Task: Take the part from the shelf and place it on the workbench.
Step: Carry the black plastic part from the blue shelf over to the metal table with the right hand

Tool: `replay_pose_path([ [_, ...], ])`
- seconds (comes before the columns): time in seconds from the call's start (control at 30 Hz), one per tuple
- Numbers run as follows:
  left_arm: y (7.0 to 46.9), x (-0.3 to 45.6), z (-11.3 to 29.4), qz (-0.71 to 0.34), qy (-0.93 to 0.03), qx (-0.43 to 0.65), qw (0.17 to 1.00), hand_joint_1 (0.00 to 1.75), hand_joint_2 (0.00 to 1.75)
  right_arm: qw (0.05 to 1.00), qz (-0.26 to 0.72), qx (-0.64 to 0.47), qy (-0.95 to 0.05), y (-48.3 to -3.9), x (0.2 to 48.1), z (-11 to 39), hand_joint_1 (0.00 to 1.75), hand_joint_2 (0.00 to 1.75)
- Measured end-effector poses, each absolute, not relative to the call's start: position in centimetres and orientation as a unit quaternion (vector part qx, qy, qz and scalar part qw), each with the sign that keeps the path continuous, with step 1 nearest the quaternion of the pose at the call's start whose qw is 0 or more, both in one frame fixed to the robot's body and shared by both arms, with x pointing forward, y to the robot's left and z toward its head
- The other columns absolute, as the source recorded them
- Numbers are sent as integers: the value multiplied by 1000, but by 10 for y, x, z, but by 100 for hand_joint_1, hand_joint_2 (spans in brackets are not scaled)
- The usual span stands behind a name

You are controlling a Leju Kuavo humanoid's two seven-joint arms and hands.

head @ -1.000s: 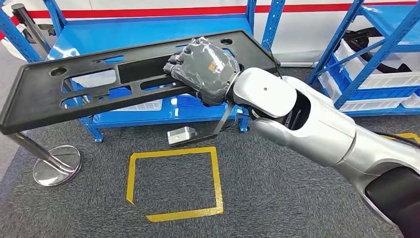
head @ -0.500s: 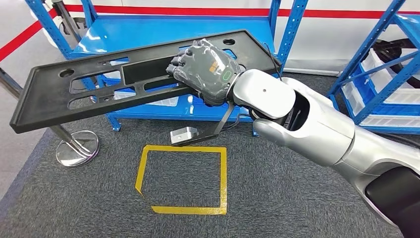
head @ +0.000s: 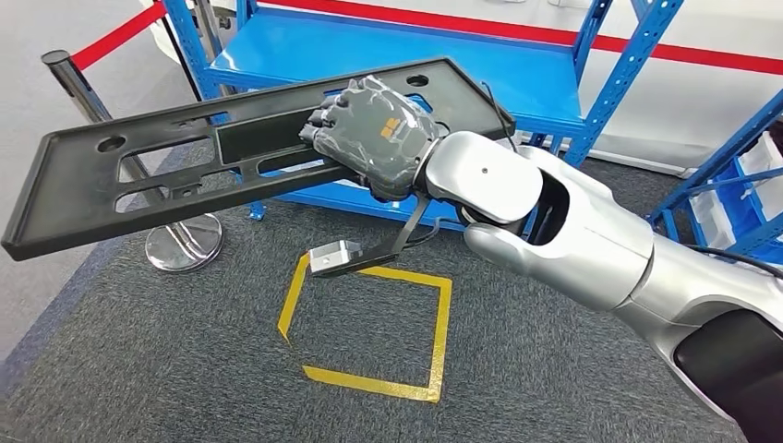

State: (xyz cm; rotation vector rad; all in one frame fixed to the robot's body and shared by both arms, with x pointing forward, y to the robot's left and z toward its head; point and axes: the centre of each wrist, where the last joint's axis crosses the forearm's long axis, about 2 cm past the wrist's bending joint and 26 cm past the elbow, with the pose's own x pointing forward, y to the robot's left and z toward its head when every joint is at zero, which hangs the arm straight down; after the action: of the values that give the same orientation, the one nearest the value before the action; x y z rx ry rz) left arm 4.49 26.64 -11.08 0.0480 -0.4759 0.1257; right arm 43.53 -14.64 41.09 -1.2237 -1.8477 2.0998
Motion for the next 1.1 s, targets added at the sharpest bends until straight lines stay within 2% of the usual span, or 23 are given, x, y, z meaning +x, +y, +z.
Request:
replay_pose_path([
  [1.1,266,45,-111,62,-235,24,970,0,175,42,688,-397,-606,-143,435,411,175,175],
])
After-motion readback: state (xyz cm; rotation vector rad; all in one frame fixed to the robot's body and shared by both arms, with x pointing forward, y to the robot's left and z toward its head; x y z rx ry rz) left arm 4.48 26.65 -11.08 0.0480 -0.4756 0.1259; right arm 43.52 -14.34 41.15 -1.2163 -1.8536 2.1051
